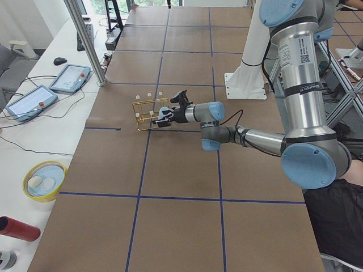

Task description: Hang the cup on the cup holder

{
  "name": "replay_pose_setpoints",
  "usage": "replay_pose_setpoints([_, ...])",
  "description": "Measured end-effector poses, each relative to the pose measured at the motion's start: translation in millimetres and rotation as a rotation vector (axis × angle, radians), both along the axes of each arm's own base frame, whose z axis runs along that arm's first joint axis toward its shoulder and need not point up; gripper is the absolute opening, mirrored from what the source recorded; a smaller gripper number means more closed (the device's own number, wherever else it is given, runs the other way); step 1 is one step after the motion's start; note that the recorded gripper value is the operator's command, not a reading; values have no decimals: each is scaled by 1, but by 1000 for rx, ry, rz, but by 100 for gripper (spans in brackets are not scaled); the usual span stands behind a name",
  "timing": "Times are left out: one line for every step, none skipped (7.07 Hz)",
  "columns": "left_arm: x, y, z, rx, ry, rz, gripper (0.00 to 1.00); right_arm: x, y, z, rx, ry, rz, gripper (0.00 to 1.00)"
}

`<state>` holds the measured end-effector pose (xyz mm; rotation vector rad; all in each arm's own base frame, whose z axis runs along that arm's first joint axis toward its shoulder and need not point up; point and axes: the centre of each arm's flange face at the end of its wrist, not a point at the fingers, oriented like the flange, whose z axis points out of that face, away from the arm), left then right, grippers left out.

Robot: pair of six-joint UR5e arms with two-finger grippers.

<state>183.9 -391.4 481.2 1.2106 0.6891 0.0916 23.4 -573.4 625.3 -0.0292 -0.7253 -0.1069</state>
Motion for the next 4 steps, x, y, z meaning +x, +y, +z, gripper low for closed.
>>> replay_pose_setpoints([-18,-9,11,-67,-12,89,100,0,0,0,0,0,0,100])
replay_pose_setpoints([-38,-19,31,-161,-25,171,100,0,0,0,0,0,0,100])
replay_pose_setpoints([-57,-29,53,-278,-31,226,100,0,0,0,0,0,0,100])
replay_pose_setpoints([-75,-39,72,-412,-31,261,100,0,0,0,0,0,0,100])
